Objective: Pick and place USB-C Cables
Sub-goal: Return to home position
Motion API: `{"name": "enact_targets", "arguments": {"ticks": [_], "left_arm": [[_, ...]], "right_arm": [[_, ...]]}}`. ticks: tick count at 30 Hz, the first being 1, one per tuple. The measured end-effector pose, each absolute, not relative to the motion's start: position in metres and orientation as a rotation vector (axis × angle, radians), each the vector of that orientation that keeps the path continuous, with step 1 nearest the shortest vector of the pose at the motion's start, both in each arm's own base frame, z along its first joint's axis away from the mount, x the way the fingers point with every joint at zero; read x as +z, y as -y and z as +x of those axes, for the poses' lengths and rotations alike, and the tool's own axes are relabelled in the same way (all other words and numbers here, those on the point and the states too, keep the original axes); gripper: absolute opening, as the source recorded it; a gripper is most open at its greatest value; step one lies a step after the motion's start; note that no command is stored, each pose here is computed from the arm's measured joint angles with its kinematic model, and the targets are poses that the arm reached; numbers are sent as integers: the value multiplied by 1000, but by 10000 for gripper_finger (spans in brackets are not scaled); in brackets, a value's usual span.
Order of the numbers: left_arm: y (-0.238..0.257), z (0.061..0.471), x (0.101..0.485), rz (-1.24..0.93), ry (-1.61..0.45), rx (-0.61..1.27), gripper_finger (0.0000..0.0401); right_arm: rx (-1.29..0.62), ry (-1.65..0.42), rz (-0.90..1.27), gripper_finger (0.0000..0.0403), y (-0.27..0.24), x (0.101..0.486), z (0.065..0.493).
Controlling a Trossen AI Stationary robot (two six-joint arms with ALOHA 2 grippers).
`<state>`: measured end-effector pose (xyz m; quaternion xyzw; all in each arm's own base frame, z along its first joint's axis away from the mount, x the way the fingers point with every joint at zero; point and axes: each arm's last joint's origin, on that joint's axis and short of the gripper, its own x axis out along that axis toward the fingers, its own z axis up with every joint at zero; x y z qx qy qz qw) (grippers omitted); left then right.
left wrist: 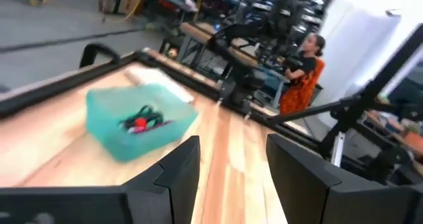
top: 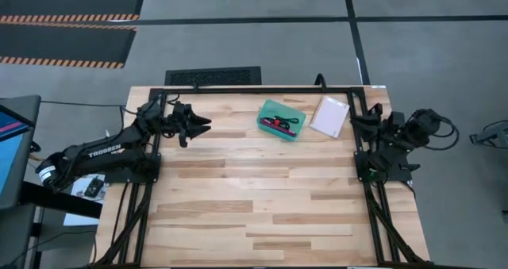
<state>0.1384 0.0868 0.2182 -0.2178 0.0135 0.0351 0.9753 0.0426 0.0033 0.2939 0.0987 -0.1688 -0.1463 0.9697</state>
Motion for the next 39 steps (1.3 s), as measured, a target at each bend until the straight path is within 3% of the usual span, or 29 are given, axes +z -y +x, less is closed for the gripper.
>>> {"name": "enact_targets", "arguments": {"ticks": [6, 12, 16, 29, 39], "left_arm": [[-88, 122, 203, -490, -21, 115, 162], [-87, 107, 188, -388, 3, 384, 162], [-83, 99, 177, -372, -23, 466, 162], [-59, 73, 177, -360, 38, 513, 162], [-56, 71, 173, -268, -52, 471, 162]], "right_arm": [[-330, 304, 167, 94, -3, 289, 44], [-376, 167, 163, 94, -4, 270, 50], [-419, 63, 225, 94, -3, 253, 52], [-535, 55, 297, 94, -7, 203, 75], [-618, 150, 337, 94, -4, 171, 89]]}}
